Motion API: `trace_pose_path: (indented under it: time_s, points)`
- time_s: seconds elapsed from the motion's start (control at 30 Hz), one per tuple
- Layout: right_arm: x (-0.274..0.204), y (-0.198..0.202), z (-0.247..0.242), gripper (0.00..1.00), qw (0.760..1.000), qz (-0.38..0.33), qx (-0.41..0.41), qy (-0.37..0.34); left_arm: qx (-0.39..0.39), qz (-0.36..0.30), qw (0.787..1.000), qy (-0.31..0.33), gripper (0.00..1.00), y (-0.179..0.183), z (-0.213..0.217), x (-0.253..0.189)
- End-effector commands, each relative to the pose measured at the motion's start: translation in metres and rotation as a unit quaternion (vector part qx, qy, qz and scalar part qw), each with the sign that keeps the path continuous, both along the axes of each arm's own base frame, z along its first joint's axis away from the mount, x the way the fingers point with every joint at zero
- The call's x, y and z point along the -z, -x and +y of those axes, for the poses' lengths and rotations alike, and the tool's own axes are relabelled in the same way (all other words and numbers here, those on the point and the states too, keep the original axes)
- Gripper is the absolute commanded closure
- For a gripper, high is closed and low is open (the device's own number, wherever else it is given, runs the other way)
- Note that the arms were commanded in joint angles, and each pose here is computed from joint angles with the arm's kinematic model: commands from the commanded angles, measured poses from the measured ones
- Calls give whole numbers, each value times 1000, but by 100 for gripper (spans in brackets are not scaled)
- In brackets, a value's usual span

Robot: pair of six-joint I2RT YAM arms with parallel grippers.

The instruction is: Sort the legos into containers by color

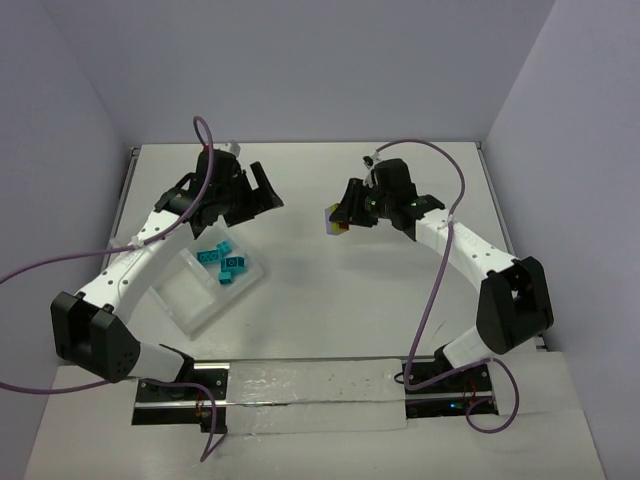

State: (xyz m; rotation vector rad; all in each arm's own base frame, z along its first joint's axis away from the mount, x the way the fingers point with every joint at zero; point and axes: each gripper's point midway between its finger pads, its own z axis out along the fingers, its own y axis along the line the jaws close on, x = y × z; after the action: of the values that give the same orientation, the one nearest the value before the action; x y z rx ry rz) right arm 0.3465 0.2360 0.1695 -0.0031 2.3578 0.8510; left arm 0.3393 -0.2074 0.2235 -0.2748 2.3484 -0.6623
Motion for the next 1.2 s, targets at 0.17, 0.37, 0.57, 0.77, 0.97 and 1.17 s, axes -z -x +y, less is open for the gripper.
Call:
trace_pose_path:
  time_s: [0.17,0.37,0.57,0.77,0.97,1.17]
  points:
    - [-96,22,64,100,954,-87,-168,-234,97,-68,991,61,10,16,4,-42]
    - [-110,32,68,100,938,-101,-199,-267,218,-103,958,158,9,39,-16,-66]
    - [-130,43,69,100,925,-113,-228,-284,290,-105,926,218,11,60,-31,-74]
    - [-125,50,69,100,921,-102,-244,-286,300,-114,919,229,10,66,-30,-71]
    - [-120,49,69,100,924,-103,-246,-275,289,-109,927,213,9,59,-22,-69]
    - [-117,47,69,100,926,-101,-244,-270,264,-93,927,251,9,45,-3,-69]
